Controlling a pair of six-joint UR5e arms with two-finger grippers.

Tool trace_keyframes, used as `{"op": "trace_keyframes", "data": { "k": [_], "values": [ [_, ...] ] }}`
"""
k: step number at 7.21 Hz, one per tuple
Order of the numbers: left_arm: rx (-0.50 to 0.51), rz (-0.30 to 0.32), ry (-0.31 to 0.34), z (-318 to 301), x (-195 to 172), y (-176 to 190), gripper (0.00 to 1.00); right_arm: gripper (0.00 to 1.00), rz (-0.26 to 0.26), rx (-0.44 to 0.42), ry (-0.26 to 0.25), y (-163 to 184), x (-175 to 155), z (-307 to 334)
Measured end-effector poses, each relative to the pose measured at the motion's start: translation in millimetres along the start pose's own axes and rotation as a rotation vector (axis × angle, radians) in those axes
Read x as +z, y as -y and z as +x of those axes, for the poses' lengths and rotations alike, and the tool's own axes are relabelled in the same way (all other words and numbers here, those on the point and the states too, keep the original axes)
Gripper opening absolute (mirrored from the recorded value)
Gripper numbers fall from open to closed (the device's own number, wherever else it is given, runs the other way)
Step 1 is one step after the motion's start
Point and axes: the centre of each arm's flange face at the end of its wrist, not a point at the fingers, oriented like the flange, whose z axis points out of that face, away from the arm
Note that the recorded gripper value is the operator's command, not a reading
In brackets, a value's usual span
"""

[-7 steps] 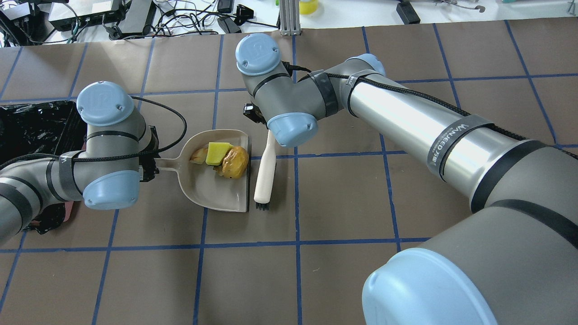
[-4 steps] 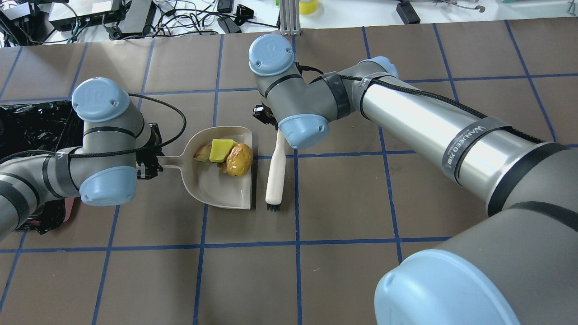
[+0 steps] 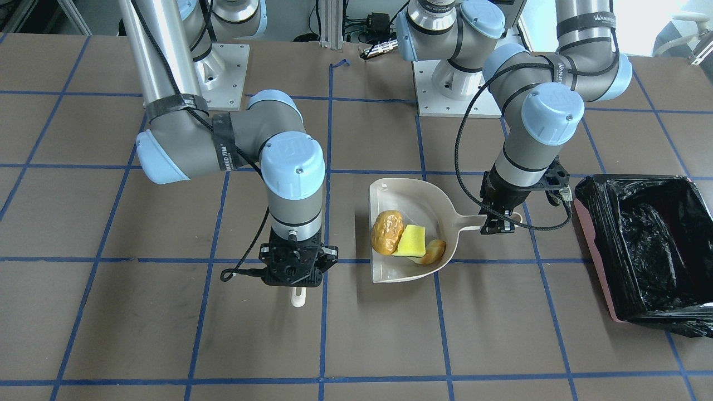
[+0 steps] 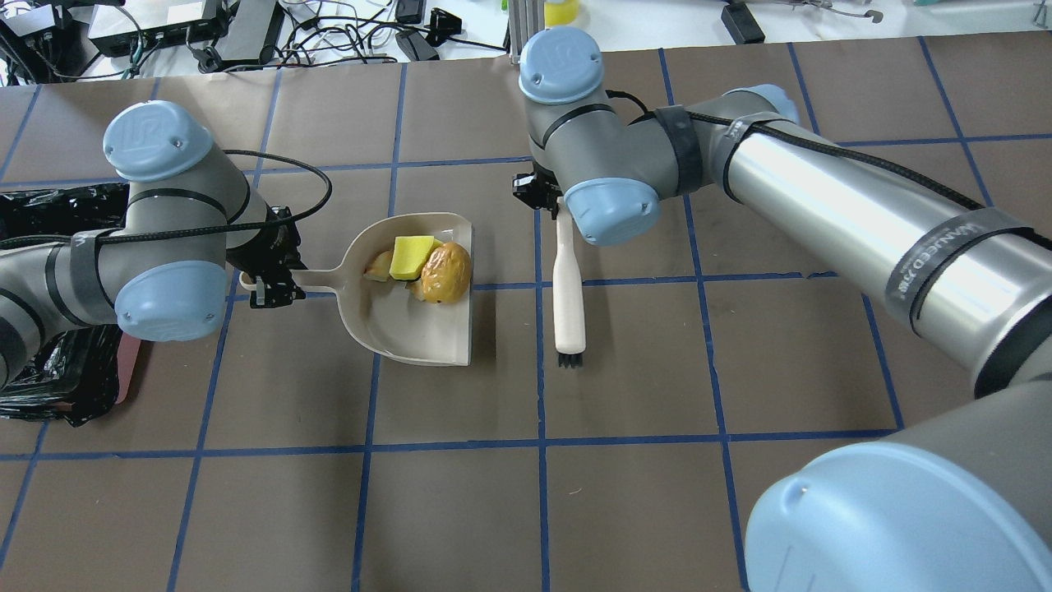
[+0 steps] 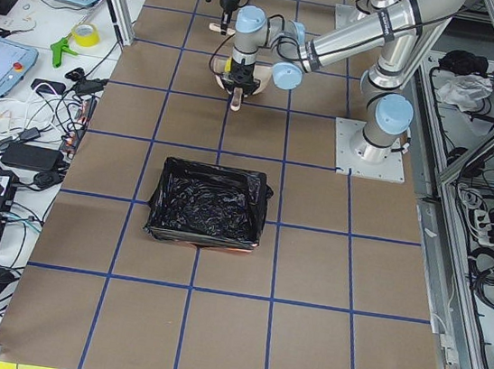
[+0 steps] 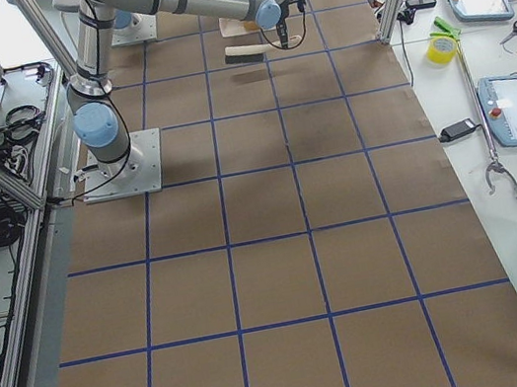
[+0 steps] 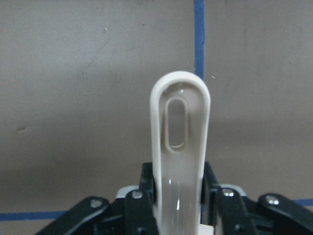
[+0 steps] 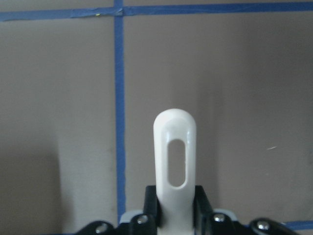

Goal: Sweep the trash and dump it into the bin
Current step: 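Lift the loaded dustpan toward the bin with the left gripper while the right withdraws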

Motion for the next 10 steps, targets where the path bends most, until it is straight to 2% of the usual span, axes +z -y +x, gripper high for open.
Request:
{"op": "trace_keyframes", "data": {
  "k": [3,5,8,10],
  "values": [
    [-0.055,-0.149,-0.048,30.4,-39.1,21.5,0.0,0.0,0.033,-0.011,-0.005,56.4,-22.6,145.4],
    [-0.09,-0.225,-0.092,45.6,-62.8,38.3,0.0,0.0,0.063,-0.017,-0.005,92.1,-20.6,246.8],
    [-0.177,-0.319,-0.154,53.1,-89.3,105.5,0.0,0.0,0.085,-0.037,-0.007,139.8,17.6,338.8],
    [-0.203,-0.318,-0.201,48.5,-103.8,159.4,0.0,0.0,0.087,-0.019,0.03,154.0,41.2,365.3]
  ]
}}
